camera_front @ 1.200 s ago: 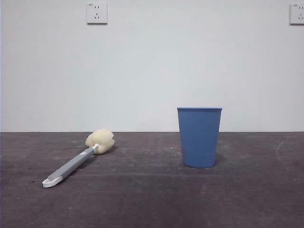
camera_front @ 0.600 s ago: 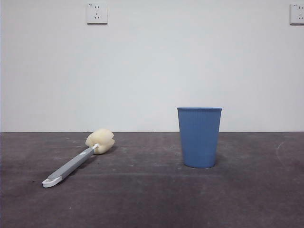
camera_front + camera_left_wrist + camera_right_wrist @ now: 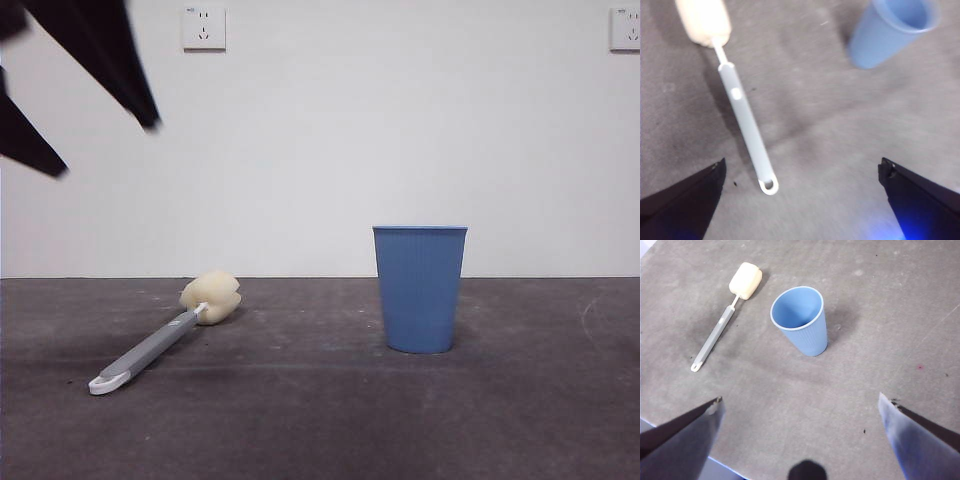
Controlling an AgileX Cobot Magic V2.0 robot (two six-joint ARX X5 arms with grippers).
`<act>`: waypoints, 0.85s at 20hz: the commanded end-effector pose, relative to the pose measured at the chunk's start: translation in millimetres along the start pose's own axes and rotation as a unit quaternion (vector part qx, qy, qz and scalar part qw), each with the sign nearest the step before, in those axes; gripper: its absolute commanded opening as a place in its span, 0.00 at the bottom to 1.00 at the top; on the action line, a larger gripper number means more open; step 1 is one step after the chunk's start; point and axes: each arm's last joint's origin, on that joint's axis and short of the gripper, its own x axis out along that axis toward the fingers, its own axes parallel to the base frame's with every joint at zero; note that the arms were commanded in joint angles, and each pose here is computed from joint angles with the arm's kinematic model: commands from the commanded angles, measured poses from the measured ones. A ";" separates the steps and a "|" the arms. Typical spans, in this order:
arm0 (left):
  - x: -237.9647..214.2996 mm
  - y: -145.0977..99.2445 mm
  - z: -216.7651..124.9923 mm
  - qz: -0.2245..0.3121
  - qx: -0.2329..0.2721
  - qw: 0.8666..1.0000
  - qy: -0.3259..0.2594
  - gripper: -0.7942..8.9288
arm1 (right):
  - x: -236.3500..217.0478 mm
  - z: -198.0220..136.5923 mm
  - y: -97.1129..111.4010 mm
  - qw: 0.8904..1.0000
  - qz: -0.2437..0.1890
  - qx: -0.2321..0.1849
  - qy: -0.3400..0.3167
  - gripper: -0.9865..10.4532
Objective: Pick up the cup brush,pick up the cup,insert the brush into the cup,clean the cup,put the cup brush back,put the cup back to the fixed position on the table
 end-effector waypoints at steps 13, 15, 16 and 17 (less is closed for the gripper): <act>122.4 12.6 -13.5 0.126 -0.039 0.983 0.125 0.70 | 0.2 0.4 1.1 1.000 0.004 0.004 0.000 0.56; 127.6 13.7 -14.9 0.131 -0.039 0.982 0.128 0.70 | 0.4 0.5 1.0 1.000 0.004 0.005 0.001 0.56; 129.4 14.6 -16.0 0.141 -0.039 0.981 0.130 0.70 | 0.8 0.6 0.8 1.000 0.004 0.005 0.002 0.56; 131.7 14.7 -17.5 0.142 -0.038 0.980 0.136 0.70 | 1.0 0.7 0.7 1.000 0.004 0.005 0.002 0.56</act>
